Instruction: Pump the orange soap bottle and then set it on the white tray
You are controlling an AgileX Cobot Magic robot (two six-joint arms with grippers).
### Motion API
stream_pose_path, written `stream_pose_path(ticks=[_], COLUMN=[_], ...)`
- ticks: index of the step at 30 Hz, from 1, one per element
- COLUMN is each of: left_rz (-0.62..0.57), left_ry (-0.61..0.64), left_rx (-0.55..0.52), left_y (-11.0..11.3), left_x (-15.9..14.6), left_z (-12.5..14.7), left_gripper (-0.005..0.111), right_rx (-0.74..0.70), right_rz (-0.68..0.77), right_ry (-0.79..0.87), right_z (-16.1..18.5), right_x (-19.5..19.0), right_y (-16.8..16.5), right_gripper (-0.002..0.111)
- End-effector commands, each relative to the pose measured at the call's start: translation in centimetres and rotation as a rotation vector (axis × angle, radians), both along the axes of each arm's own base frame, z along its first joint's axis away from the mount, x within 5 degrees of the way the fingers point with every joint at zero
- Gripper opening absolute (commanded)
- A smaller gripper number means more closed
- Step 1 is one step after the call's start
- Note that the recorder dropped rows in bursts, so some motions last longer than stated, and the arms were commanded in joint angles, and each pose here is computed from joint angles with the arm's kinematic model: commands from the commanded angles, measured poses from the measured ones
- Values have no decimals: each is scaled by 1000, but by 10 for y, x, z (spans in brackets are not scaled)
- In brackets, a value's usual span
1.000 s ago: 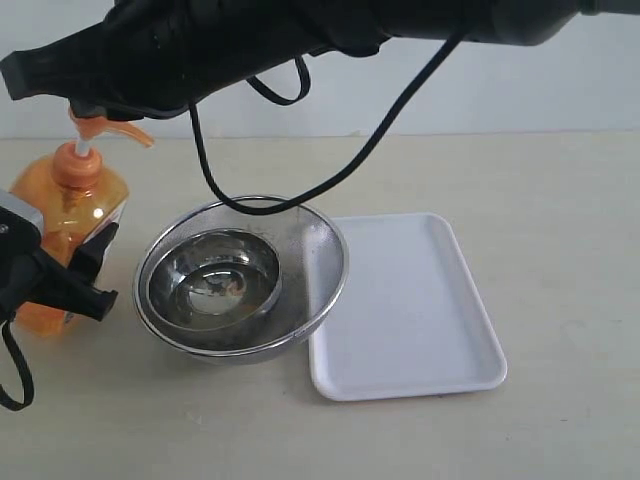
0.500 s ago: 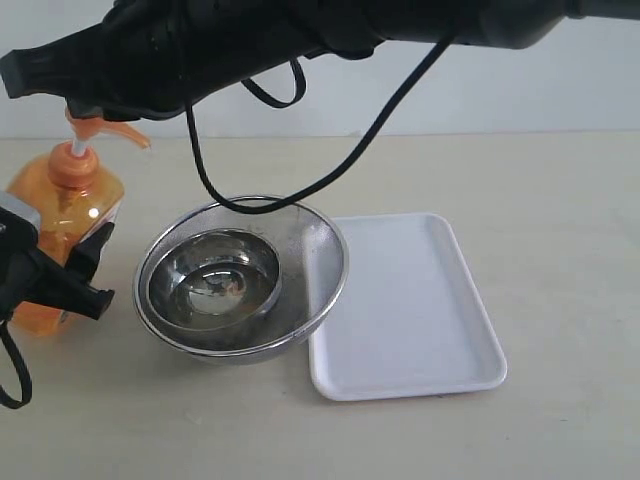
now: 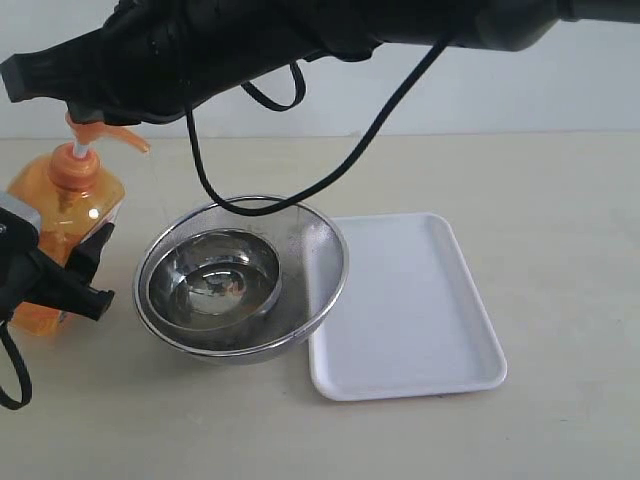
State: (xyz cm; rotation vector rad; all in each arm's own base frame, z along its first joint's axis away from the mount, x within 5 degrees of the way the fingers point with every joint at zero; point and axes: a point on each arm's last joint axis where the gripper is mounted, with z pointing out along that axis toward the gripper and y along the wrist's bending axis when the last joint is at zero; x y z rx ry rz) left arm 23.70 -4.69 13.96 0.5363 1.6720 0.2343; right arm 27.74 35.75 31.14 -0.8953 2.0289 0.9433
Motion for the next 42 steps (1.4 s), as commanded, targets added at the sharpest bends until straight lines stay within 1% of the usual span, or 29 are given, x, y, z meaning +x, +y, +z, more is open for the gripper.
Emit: stream_pose_path(ticks=[1,13,16,26,33,38,42], left_rz=[-64,-61,-61,-54,-52,-42,-42], left_ry=[20,18,16,19,24,24,24], left_rx=[-33,-48,-48,-52,-52,-54,-54], left_y=[-7,-7,-7,-7,-6,-6,-6], left_x=[-2,-2,-2,-2,-2,-2,-2], left_z=[-1,-1,-1,-1,-1,-1,-1], left_gripper=[5,5,5,5,5,5,5], right_rx=[-142,-137,-108,-1,16,26,8], right_rz=[84,77,57,23,-2,-6,5], right_ry=[78,72,33,-93,-156,-173,-166], right_z=[-39,-39,-26,34,66,76,74], right_x=[-3,-2,-2,-15,-26,-30,-31], right_y=[3,3,1,-20,-37,-43,-43], right_gripper=[0,0,0,0,0,0,0])
